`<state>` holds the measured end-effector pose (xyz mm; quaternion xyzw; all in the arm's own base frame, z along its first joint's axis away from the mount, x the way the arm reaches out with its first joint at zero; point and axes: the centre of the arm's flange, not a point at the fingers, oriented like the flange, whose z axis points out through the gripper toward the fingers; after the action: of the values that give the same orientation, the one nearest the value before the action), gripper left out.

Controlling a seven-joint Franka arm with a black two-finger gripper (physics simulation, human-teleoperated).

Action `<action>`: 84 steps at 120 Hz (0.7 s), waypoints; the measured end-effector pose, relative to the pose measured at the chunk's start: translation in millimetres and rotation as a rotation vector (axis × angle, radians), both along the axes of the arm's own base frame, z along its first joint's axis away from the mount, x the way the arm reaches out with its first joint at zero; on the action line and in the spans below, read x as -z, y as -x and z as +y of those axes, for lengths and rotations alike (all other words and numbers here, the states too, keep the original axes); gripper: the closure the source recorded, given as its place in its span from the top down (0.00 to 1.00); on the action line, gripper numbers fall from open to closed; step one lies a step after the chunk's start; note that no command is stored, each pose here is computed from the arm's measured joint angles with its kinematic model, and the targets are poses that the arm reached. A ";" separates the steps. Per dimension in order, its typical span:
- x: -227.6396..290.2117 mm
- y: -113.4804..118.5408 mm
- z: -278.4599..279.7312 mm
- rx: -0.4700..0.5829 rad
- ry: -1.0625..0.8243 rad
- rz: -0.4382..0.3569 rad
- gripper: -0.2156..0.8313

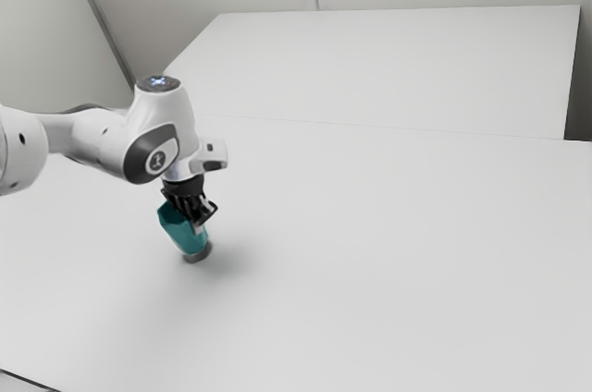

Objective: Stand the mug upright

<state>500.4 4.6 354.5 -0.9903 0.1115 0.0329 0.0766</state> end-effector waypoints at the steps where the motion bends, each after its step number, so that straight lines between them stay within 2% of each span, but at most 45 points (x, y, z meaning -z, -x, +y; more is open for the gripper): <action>1: 1.2 -0.3 0.0 -0.001 0.000 0.000 0.05; 34: 22.6 -6.7 -1.4 -0.037 0.001 -0.010 0.06; 39: 22.4 -6.8 -1.7 -0.042 0.003 -0.014 0.11; 53: 15.5 -7.3 -2.7 -0.053 0.005 -0.034 0.36; 61: 6.5 -7.7 -3.3 -0.057 0.004 -0.054 0.47; 84: -30.2 -12.4 -10.2 -0.060 0.006 -0.116 0.65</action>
<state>512.8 -5.6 384.7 -0.9936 0.0771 -0.0223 0.0789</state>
